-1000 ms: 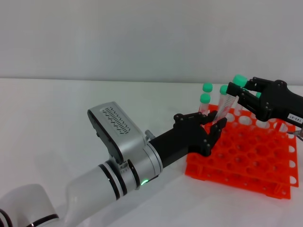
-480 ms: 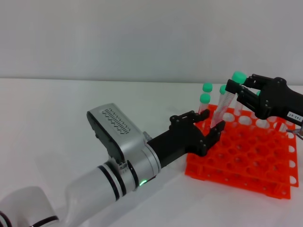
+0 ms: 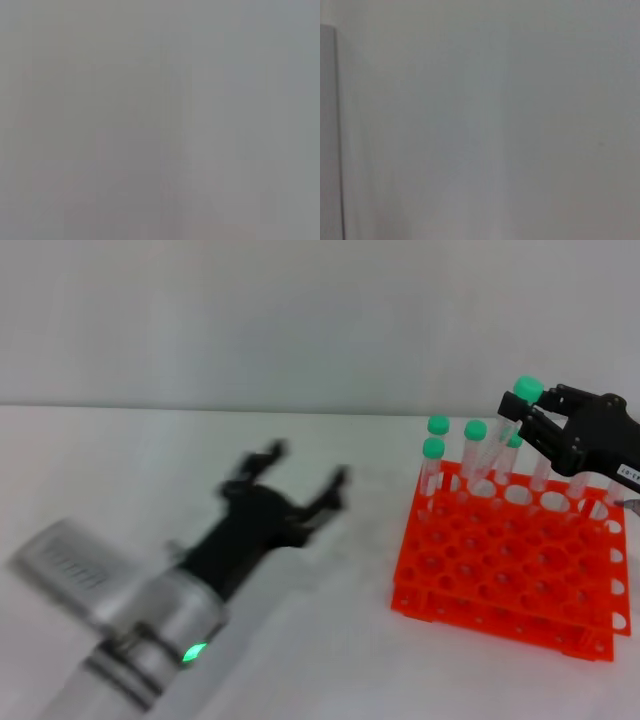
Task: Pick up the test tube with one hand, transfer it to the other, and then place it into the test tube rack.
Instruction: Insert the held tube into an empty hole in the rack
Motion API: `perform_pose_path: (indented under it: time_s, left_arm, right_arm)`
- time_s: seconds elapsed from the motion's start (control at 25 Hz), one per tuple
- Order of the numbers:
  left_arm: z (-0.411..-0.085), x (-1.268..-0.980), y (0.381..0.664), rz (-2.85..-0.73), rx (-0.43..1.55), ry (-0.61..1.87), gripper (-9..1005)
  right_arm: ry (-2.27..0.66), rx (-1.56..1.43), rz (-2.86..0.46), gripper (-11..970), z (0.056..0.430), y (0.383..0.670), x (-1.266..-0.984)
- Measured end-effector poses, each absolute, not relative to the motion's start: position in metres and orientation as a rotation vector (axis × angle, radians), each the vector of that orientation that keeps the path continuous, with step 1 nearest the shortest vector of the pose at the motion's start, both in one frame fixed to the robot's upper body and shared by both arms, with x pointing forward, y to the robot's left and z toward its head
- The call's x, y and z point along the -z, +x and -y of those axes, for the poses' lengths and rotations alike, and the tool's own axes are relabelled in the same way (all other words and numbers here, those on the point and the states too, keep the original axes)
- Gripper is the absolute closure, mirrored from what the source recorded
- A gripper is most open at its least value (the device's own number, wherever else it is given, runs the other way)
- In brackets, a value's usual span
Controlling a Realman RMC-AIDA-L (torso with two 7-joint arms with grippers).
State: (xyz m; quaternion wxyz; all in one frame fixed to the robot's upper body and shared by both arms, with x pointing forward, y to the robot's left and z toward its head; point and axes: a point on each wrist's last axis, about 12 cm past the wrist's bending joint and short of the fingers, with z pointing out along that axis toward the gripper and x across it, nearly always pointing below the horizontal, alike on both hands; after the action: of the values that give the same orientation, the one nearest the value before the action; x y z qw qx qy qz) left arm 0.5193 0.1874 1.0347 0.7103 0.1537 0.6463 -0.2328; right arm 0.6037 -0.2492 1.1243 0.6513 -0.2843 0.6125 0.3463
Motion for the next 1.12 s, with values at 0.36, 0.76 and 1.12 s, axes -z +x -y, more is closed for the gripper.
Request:
perform_pose_path:
  time_s: [0.36,0.76,1.12]
  left_arm:
    - [-0.278,-1.013,0.476,-1.461,0.233,-0.022,101]
    - [-0.284,-1.013,0.479,-1.463,0.216,-0.04,101]
    - [-0.274,-1.019,0.491,-1.44,0.25,-0.011,101]
  right_arm:
    - [-0.634,-0.647,-1.444,710,0.229,0.608,-1.107]
    - [-0.647,-0.596,-1.496,711,0.228,0.612,-1.1]
    - [-0.643,-0.59,-1.498,711,0.221,0.616,-1.102]
